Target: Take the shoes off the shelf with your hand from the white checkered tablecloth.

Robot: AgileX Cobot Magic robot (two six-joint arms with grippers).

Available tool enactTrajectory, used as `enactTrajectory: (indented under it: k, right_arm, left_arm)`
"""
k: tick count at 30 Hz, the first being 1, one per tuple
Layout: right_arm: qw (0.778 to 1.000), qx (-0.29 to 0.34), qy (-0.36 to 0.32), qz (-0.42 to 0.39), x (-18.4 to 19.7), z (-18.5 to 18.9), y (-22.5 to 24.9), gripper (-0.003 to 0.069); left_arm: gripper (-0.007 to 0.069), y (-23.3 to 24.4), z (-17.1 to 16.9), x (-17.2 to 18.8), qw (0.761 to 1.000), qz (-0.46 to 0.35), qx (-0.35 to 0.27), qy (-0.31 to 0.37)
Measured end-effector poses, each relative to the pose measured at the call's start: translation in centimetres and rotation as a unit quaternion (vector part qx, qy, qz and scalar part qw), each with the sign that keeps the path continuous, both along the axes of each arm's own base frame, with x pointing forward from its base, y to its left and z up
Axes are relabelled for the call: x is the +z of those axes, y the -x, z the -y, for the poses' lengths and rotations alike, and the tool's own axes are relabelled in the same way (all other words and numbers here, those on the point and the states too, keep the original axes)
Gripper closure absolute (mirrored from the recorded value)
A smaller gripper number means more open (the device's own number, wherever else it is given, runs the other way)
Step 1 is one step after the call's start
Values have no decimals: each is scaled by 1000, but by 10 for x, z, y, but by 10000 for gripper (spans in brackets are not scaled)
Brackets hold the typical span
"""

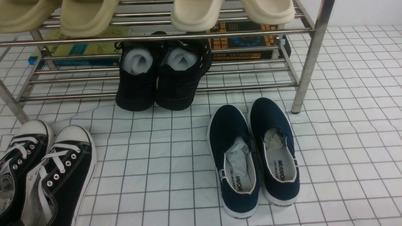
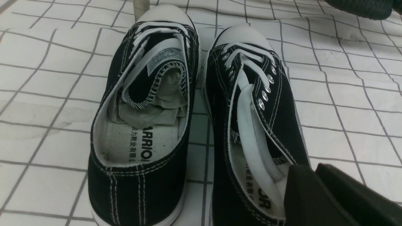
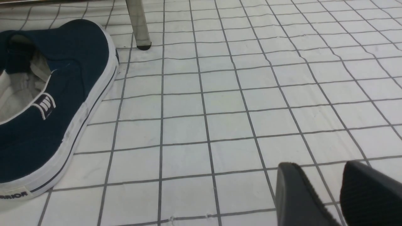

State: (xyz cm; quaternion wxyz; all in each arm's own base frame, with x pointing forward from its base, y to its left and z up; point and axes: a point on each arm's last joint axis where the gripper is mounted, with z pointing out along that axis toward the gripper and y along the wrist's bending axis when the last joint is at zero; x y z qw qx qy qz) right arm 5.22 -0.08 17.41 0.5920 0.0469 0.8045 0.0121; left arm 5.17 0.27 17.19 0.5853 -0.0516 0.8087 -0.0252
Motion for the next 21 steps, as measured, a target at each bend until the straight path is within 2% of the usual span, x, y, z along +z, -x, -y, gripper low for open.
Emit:
enactTrajectory:
  k: [21]
  right_arm:
    - [1000, 0, 0, 0, 0, 0, 0, 420]
  left_arm:
    - [532, 0, 0, 0, 1000, 0, 0, -1]
